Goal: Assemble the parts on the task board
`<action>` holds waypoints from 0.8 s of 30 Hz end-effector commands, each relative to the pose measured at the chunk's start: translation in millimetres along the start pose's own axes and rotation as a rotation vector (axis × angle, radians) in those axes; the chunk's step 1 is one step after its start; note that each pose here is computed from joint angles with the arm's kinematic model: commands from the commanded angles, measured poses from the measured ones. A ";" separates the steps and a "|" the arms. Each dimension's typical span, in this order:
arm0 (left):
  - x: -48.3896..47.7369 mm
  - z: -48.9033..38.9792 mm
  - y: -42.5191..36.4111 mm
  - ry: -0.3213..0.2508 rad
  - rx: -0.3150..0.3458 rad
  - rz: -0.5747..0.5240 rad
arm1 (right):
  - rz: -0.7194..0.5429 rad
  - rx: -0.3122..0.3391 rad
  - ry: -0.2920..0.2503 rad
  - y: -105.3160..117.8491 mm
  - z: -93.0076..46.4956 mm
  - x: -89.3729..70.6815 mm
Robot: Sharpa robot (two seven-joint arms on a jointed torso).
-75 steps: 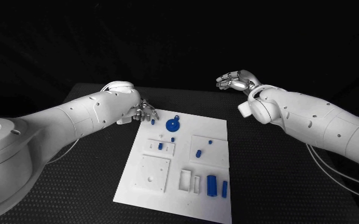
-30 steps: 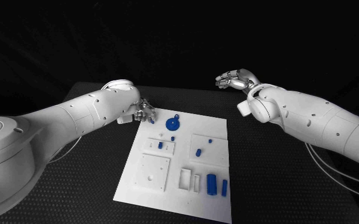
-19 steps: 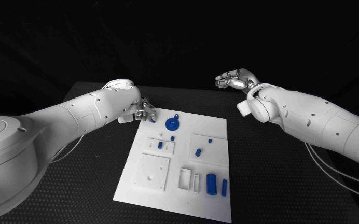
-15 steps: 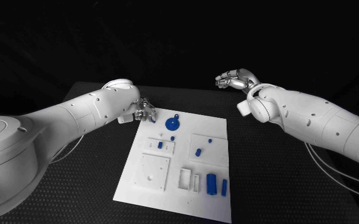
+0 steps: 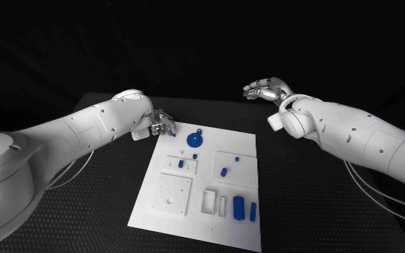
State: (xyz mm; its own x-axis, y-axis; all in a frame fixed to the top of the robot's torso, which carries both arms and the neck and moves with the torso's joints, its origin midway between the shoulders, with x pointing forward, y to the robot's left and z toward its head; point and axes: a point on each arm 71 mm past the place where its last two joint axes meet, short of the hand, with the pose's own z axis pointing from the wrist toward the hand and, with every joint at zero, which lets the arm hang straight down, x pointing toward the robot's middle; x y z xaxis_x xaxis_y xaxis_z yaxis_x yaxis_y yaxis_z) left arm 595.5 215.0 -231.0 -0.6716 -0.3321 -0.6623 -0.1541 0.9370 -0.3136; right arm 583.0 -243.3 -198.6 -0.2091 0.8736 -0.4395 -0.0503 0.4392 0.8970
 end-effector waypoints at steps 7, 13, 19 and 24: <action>-0.3 -14.4 -2.7 0.022 0.047 -0.056 | 0.004 -0.007 0.000 0.0 0.0 -0.7; 9.2 -25.8 -1.0 0.053 0.061 -0.011 | 0.004 -0.005 -0.002 -0.7 0.0 -1.7; 19.6 -37.5 1.4 0.039 0.071 0.064 | 0.004 -0.004 -0.002 -1.2 0.1 -2.0; 38.2 -47.3 5.5 0.033 0.077 0.143 | 0.003 0.001 -0.004 -3.6 -1.0 -3.8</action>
State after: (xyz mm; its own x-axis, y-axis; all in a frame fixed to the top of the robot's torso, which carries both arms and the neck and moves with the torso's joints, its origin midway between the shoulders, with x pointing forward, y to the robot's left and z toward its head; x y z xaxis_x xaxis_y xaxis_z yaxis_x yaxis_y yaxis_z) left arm 536.2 213.0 -226.5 -0.7385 -0.2376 -0.6310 -0.0267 0.9454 -0.3247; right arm 583.3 -247.5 -199.8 -0.2013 0.8755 -0.4392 -0.0430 0.4400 0.8970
